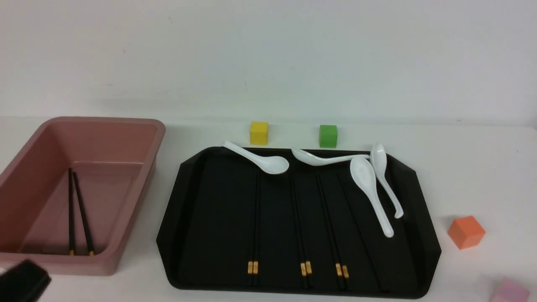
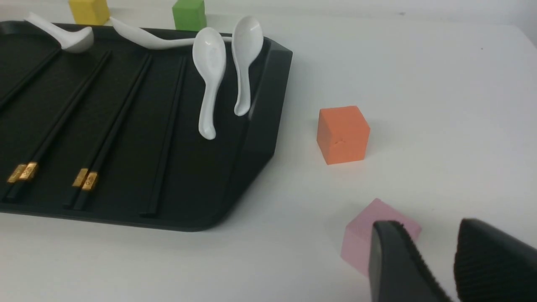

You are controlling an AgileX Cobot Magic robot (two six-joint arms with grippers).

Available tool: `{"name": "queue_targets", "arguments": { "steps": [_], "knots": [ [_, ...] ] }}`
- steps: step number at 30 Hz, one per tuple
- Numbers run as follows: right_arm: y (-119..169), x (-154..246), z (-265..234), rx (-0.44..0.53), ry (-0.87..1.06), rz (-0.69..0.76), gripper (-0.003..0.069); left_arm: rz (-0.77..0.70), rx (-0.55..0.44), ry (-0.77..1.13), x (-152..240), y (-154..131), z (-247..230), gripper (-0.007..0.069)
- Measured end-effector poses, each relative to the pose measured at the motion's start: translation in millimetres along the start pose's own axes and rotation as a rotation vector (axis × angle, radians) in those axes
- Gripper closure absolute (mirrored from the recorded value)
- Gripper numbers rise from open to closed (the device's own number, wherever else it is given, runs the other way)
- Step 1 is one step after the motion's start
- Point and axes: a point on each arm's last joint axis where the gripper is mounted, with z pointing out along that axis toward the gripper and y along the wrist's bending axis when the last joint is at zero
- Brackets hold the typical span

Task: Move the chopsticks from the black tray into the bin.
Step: Use the left arm to grab a pair of chopsticks

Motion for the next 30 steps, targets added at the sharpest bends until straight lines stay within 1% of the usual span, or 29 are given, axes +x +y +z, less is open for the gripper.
{"name": "queue_targets", "arguments": {
  "steps": [1, 3, 4, 5, 7, 8, 10, 11, 13, 15, 16, 19, 22, 23, 24, 28, 30],
  "knots": [
    [0, 0, 0, 0.0, 0.0, 0.0, 0.0419, 0.073, -0.054, 0.055, 0, -10, 7, 0.0638],
    [0, 0, 0, 0.0, 0.0, 0.0, 0.0419, 0.177, -0.182, 0.176, -1, -20, 22, 0.0638],
    [0, 0, 0, 0.0, 0.0, 0.0, 0.0419, 0.235, -0.312, 0.304, -1, -22, 36, 0.0638],
    [0, 0, 0, 0.0, 0.0, 0.0, 0.0419, 0.275, -0.415, 0.381, -5, -23, 49, 0.0638],
    [0, 0, 0, 0.0, 0.0, 0.0, 0.0419, 0.32, -0.545, 0.493, -10, -20, 64, 0.0638],
    [0, 0, 0, 0.0, 0.0, 0.0, 0.0419, 0.375, -0.693, 0.63, -19, -16, 84, 0.0638],
    [0, 0, 0, 0.0, 0.0, 0.0, 0.0419, 0.394, -0.808, 0.75, -29, -12, 109, 0.0638],
    [0, 0, 0, 0.0, 0.0, 0.0, 0.0419, 0.397, -0.851, 0.795, -34, -10, 122, 0.0638],
    [0, 0, 0, 0.0, 0.0, 0.0, 0.0419, 0.399, -0.89, 0.847, -39, -7, 147, 0.0638],
    [0, 0, 0, 0.0, 0.0, 0.0, 0.0419, 0.404, -0.905, 0.866, -38, -4, 171, 0.0638],
    [0, 0, 0, 0.0, 0.0, 0.0, 0.0419, 0.402, -0.908, 0.864, -37, -3, 173, 0.0638],
    [0, 0, 0, 0.0, 0.0, 0.0, 0.0419, 0.413, -0.939, 0.883, -20, 4, 218, 0.0638],
    [0, 0, 0, 0.0, 0.0, 0.0, 0.0419, 0.441, -0.977, 0.905, -6, 10, 246, 0.0623],
    [0, 0, 0, 0.0, 0.0, 0.0, 0.0419, 0.48, -1.016, 0.914, 4, 15, 264, 0.0591],
    [0, 0, 0, 0.0, 0.0, 0.0, 0.0419, 0.488, -1.038, 0.922, 7, 21, 270, 0.0581],
    [0, 0, 0, 0.0, 0.0, 0.0, 0.0419, 0.621, -1.188, 0.961, 34, 53, 310, 0.044],
    [0, 0, 0, 0.0, 0.0, 0.0, 0.0419, 0.691, -1.233, 0.981, 47, 68, 326, 0.0375]
  ]
}}
